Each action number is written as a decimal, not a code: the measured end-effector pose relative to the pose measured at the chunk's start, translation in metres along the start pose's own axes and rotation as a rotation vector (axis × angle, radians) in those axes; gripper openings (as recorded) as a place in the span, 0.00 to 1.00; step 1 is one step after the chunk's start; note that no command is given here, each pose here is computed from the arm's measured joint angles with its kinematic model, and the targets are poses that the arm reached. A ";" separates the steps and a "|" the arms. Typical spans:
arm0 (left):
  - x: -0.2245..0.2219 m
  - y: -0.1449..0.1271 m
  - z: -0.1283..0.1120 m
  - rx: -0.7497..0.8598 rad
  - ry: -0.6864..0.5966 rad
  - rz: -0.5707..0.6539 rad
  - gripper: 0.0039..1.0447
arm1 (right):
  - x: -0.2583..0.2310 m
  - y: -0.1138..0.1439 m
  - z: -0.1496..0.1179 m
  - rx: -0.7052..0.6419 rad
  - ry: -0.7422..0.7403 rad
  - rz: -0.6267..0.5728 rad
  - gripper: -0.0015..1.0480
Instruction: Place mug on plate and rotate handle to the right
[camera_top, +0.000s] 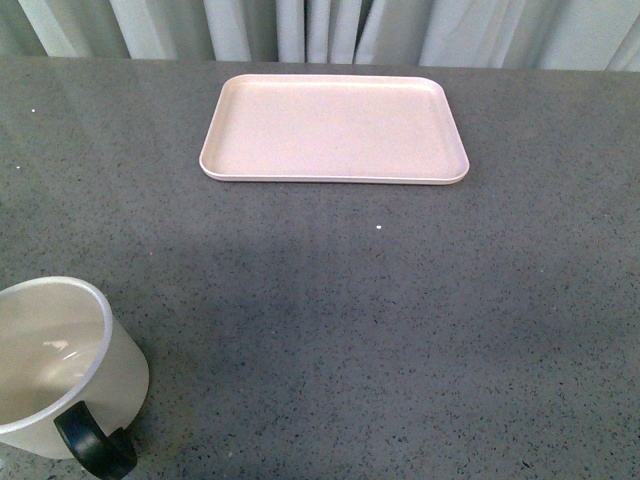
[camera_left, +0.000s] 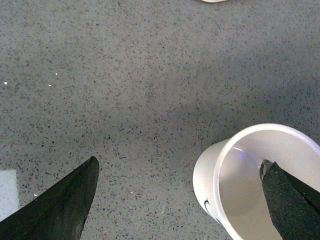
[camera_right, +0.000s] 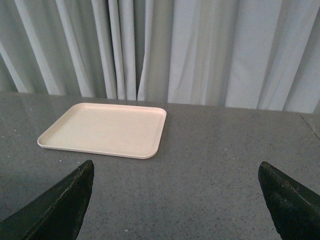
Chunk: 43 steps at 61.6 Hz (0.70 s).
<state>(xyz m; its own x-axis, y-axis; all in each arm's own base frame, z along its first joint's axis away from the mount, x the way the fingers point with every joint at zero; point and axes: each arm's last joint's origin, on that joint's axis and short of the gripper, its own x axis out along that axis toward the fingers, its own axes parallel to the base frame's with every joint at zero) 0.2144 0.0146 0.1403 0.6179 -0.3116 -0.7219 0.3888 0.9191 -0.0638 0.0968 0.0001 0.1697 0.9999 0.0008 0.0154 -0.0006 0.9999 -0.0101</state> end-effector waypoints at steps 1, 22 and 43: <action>0.001 0.000 -0.001 0.001 0.006 -0.003 0.91 | 0.000 0.000 0.000 0.000 0.000 0.000 0.91; 0.017 0.002 -0.005 0.027 0.070 -0.024 0.91 | 0.000 0.000 0.000 0.000 0.000 0.000 0.91; 0.026 0.002 -0.007 0.048 0.106 -0.034 0.91 | 0.000 0.000 0.000 0.000 0.000 0.000 0.91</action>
<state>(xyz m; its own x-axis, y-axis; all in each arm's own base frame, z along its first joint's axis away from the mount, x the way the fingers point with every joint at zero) 0.2264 0.0102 0.1165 0.5294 -0.3125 -0.7887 0.4419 0.8952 -0.0581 0.0968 0.0001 0.1697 0.9999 0.0008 0.0154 -0.0006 0.9999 -0.0101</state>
